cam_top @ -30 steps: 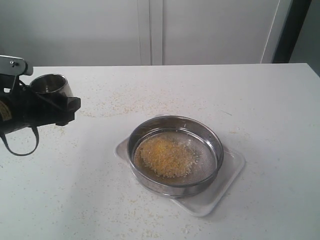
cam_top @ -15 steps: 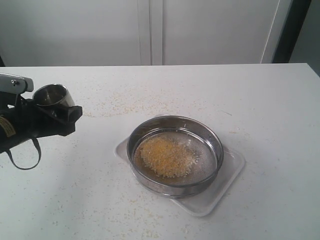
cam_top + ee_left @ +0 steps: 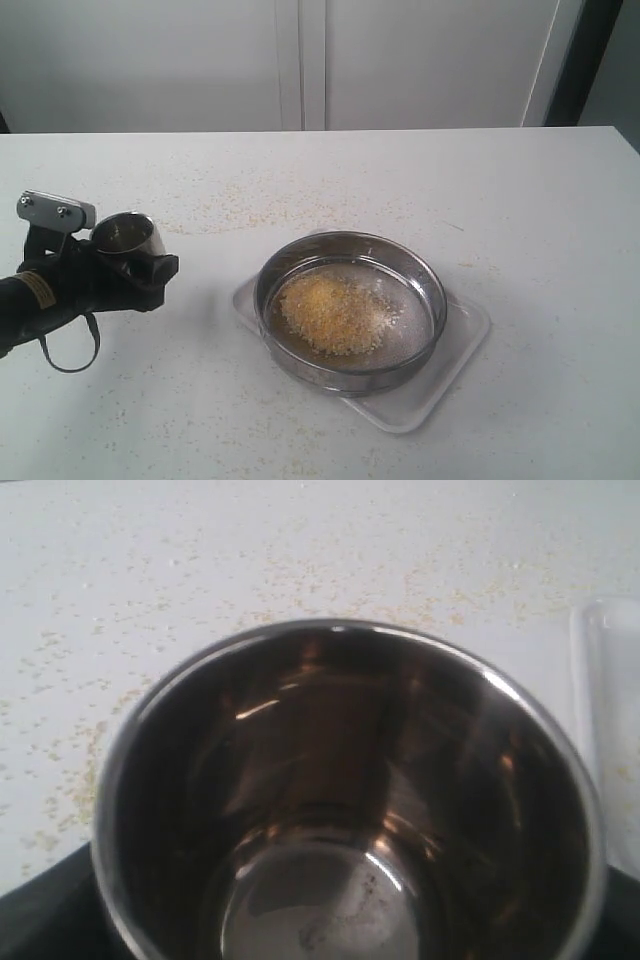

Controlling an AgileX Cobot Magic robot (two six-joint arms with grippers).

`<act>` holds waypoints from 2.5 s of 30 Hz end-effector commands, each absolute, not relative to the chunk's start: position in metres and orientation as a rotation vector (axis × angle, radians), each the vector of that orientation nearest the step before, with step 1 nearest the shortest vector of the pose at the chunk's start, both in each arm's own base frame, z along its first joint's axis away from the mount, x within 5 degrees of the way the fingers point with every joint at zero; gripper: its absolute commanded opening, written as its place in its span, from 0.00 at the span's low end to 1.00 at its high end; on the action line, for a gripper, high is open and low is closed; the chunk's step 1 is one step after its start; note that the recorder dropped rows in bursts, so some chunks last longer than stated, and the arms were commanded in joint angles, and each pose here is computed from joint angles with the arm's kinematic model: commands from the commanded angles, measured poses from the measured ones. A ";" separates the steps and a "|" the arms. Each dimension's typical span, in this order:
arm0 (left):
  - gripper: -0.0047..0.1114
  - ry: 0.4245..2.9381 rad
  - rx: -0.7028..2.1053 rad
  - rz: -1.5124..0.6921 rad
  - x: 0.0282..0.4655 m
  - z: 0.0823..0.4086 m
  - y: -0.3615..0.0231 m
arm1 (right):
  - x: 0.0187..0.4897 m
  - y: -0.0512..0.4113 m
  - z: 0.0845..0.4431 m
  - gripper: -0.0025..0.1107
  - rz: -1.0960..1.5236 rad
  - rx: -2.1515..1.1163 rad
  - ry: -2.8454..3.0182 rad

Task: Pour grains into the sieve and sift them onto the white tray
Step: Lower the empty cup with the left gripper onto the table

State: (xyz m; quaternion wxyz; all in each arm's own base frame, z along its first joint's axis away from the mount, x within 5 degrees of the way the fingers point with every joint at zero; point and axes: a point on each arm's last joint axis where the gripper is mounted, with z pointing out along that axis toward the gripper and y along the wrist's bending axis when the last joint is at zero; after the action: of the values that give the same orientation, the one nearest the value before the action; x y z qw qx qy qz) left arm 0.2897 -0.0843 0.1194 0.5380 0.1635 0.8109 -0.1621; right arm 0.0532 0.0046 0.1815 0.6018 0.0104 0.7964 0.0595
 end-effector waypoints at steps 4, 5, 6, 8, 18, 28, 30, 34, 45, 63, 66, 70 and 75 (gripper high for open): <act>0.04 1.917 0.318 -0.383 0.294 0.110 -0.066 | 0.053 0.004 0.182 0.02 0.133 0.028 1.828; 0.04 1.919 0.320 -0.383 0.294 0.109 -0.065 | 0.053 0.004 0.182 0.02 0.133 0.028 1.828; 0.04 1.926 0.324 -0.384 0.294 0.107 -0.064 | 0.053 0.004 0.182 0.02 0.133 0.028 1.828; 0.04 1.937 0.338 -0.375 0.294 0.102 -0.064 | 0.053 0.004 0.182 0.02 0.133 0.028 1.828; 0.04 1.975 0.339 -0.384 0.293 0.089 -0.064 | 0.053 0.004 0.182 0.02 0.133 0.028 1.828; 0.04 2.015 0.345 -0.371 0.292 0.085 -0.063 | 0.053 0.004 0.182 0.02 0.133 0.028 1.828; 0.07 2.006 0.345 -0.373 0.292 0.086 -0.063 | 0.053 0.004 0.182 0.02 0.133 0.028 1.828; 0.28 1.973 0.379 -0.357 0.293 0.088 -0.064 | 0.053 0.004 0.182 0.02 0.133 0.028 1.828; 0.95 1.970 0.391 -0.349 0.293 0.088 -0.064 | 0.053 0.004 0.182 0.02 0.133 0.028 1.828; 0.95 1.827 0.417 -0.345 0.294 0.129 -0.066 | 0.053 0.004 0.182 0.02 0.133 0.028 1.828; 0.95 1.790 0.415 -0.342 0.293 0.140 -0.066 | 0.053 0.004 0.182 0.02 0.133 0.028 1.828; 0.95 1.755 0.396 -0.346 0.292 0.156 -0.066 | 0.053 0.004 0.182 0.02 0.133 0.028 1.828; 0.95 1.760 0.418 -0.313 0.288 0.171 -0.064 | 0.053 0.004 0.182 0.02 0.133 0.028 1.828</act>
State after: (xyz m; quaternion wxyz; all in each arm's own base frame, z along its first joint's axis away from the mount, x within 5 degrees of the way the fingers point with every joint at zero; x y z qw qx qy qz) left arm 0.2914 -0.0658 0.1625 0.6100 0.1770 0.7595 -0.1409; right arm 0.0532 0.0046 0.1815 0.6018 0.0104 0.7964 0.0595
